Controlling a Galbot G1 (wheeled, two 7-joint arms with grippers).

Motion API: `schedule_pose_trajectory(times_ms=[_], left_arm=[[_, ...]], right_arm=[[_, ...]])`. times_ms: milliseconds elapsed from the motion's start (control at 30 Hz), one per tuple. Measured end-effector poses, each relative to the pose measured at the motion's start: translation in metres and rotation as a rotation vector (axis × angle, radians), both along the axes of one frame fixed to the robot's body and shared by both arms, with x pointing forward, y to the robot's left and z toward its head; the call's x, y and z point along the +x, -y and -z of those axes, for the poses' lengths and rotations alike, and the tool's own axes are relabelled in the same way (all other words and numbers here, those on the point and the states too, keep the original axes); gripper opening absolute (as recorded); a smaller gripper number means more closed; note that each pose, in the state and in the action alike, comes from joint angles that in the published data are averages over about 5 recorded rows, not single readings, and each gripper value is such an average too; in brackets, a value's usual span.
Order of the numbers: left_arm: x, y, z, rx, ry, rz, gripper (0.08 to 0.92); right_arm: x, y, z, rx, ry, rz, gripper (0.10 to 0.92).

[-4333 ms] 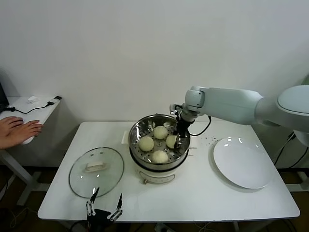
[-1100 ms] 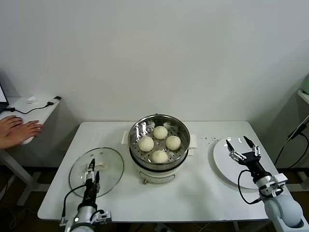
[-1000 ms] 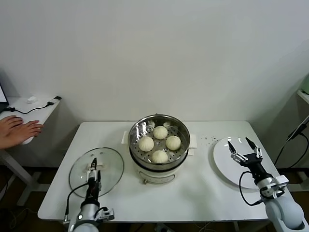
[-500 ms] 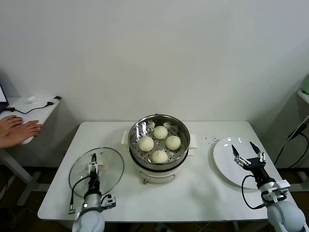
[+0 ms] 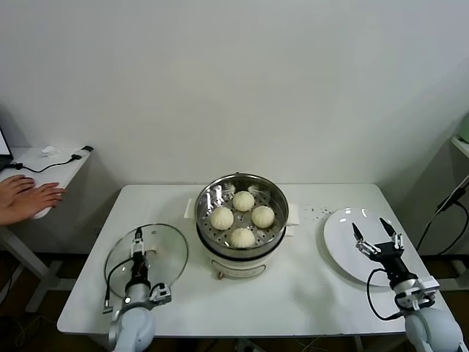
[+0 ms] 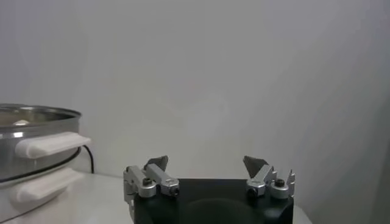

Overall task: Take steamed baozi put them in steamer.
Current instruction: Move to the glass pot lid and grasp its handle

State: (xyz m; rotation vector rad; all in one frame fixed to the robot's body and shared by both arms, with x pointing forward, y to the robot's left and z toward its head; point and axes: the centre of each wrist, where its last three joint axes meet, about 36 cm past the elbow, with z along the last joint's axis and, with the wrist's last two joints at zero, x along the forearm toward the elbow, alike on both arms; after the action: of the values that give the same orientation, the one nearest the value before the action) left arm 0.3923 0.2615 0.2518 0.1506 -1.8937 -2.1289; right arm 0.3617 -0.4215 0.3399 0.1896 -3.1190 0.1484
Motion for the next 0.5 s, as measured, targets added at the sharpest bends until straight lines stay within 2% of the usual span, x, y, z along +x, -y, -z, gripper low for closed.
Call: schedule_pose_trajectory(times_ms=[500], left_arm=[[0.006, -0.012, 0.007, -0.054, -0.021, 0.008, 0.324]], right_arm=[[0.0, 0.004, 0.005, -0.017, -0.001, 0.006, 0.823]])
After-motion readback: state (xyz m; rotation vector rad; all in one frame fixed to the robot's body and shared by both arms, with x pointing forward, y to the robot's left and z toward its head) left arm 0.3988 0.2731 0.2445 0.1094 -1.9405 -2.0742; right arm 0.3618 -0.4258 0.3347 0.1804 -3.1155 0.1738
